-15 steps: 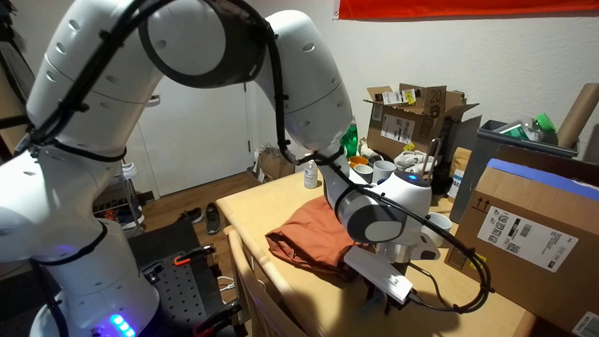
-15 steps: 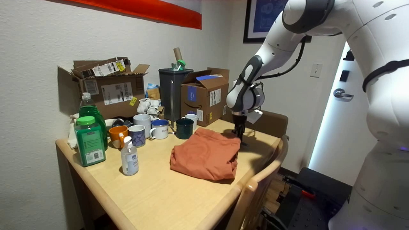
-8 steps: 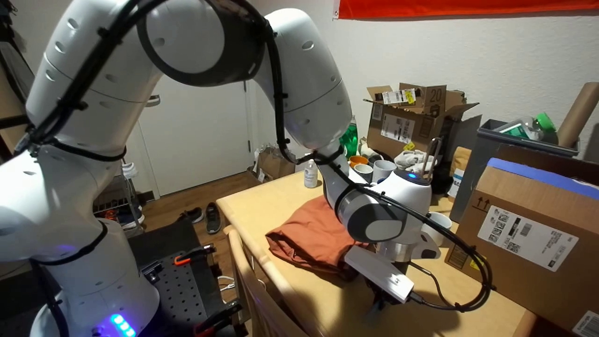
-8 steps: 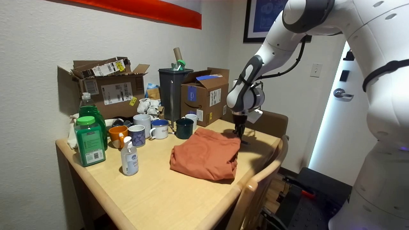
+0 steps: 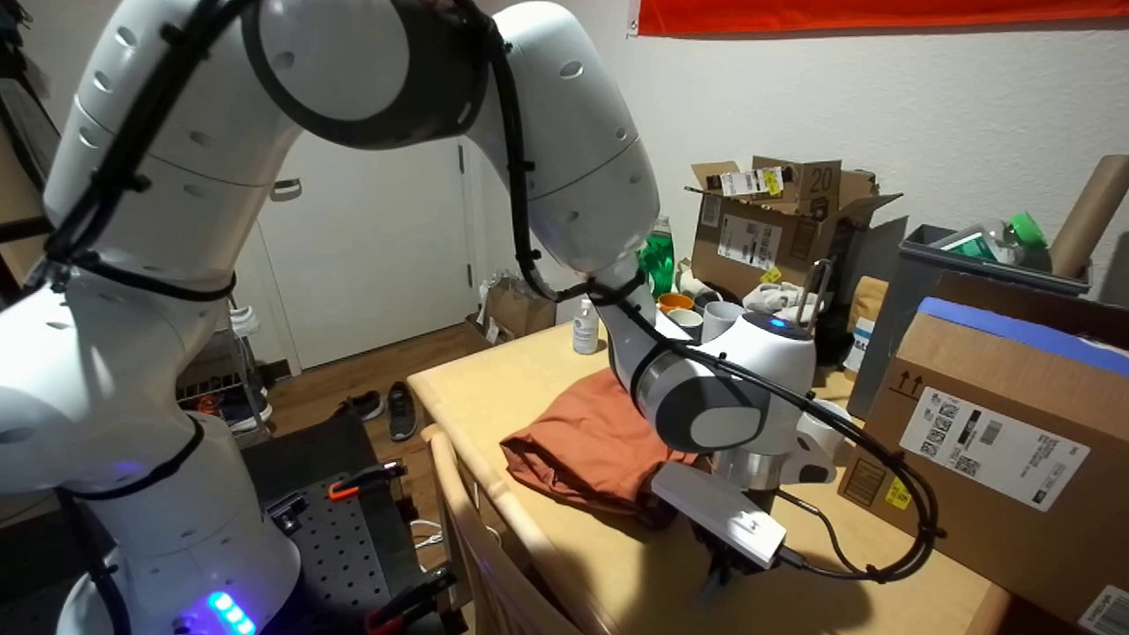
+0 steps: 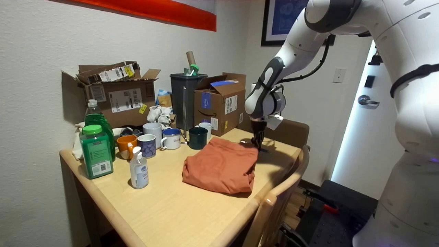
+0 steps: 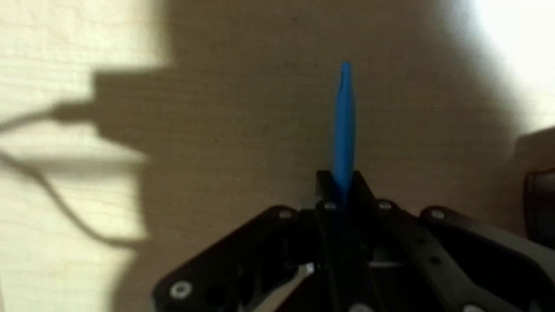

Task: Take the object and roll it on the cloth on the table

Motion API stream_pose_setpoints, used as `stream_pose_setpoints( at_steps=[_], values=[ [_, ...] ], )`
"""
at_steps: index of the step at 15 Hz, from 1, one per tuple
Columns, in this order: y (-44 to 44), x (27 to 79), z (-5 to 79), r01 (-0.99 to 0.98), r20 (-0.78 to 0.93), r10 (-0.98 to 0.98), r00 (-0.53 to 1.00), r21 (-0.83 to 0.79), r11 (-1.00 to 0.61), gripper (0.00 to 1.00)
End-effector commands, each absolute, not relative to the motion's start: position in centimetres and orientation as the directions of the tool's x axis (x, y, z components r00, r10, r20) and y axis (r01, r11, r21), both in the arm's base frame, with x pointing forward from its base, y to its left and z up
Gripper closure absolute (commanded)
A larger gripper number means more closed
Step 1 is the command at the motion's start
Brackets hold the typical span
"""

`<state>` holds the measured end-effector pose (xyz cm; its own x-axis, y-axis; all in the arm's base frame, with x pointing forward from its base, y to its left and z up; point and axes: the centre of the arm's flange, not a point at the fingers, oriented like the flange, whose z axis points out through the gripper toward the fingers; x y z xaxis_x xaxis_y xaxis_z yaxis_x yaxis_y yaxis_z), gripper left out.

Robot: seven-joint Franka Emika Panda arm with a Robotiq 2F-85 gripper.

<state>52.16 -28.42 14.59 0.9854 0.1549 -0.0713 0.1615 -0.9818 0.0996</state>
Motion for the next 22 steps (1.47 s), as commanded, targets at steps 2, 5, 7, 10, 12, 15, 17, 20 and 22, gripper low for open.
stream_pose_setpoints(
  at_steps=[2, 5, 7, 10, 12, 15, 17, 20, 22],
  values=[
    [-26.9, 51.0, 17.9, 0.166, -0.084, 0.155, 0.984, 0.141, -0.976, 0.95],
    [-25.7, 51.2, 18.8, 0.172, -0.084, 0.161, 0.983, 0.153, -0.973, 0.95],
    [-24.8, 51.2, 19.3, 0.173, -0.083, 0.161, 0.983, 0.161, -0.972, 0.95],
    [-23.0, 51.2, 20.1, 0.169, -0.078, 0.158, 0.984, 0.172, -0.97, 0.95],
    [-21.8, 51.3, 20.8, 0.161, -0.064, 0.151, 0.986, 0.188, -0.969, 0.95],
    [-19.4, 51.5, 22.0, 0.14, -0.03, 0.137, 0.99, 0.218, -0.966, 0.95],
    [-16.9, 51.8, 22.8, 0.104, -0.006, 0.105, 0.994, 0.235, -0.966, 0.95],
    [-12.1, 53.2, 22.5, 0.07, -0.001, 0.071, 0.997, 0.229, -0.971, 0.96],
    [-8.7, 54.3, 21.6, 0.061, -0.011, 0.06, 0.998, 0.215, -0.975, 0.96]
  ],
)
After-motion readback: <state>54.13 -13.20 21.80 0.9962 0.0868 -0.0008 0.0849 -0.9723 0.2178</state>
